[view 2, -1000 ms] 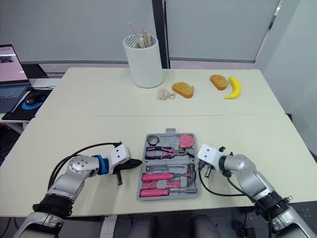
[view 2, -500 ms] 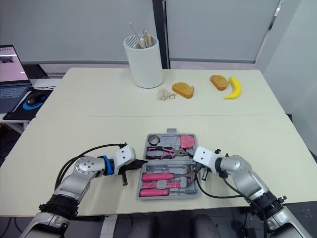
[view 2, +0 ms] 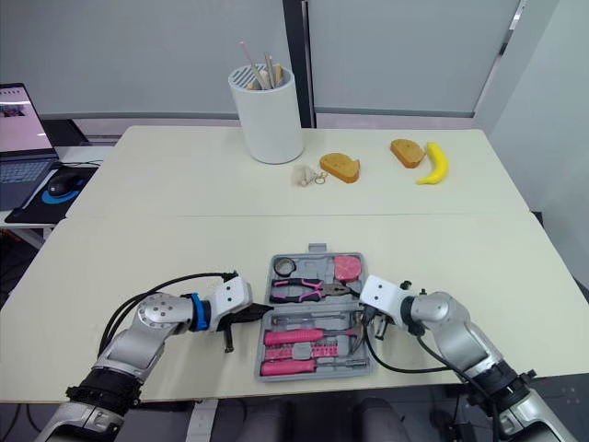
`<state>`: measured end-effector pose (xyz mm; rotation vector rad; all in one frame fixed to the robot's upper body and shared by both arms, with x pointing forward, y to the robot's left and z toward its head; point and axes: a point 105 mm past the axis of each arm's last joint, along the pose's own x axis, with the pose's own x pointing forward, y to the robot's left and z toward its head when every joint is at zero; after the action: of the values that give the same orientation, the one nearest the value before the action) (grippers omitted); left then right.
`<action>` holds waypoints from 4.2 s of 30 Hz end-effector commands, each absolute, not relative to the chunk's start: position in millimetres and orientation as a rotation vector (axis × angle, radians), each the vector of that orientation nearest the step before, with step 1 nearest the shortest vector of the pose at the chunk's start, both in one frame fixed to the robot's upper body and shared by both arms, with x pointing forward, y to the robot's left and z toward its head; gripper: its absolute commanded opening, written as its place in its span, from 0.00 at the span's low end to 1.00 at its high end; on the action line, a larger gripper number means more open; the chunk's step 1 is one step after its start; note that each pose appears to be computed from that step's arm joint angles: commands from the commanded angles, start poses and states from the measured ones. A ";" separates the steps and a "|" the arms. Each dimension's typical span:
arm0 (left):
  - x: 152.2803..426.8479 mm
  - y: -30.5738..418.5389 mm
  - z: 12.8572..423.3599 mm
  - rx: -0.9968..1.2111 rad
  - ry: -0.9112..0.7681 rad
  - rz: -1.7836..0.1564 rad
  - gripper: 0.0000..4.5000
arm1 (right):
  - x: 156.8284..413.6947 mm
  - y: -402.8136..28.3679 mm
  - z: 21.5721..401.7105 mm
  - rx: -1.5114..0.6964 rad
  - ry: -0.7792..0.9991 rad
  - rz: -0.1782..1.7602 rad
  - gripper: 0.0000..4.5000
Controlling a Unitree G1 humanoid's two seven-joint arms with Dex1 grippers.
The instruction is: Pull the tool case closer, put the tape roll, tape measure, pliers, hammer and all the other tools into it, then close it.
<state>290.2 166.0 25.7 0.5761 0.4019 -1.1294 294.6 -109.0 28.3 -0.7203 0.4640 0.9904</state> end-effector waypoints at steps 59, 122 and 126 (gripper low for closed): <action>276.4 193.1 80.9 0.592 0.261 -1.143 0.00 | 271.6 -150.6 72.8 -0.752 0.416 0.889 0.00; 221.6 103.4 -2.3 0.836 0.432 -1.617 0.00 | 367.2 -101.7 61.1 0.319 0.827 0.561 0.99; 220.2 104.7 -5.1 0.848 0.453 -1.629 0.00 | 367.3 -95.3 55.3 0.355 0.840 0.595 0.99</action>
<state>227.5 89.5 19.7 0.8137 0.3031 -1.6187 366.6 -99.2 55.2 0.3360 0.8458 0.5710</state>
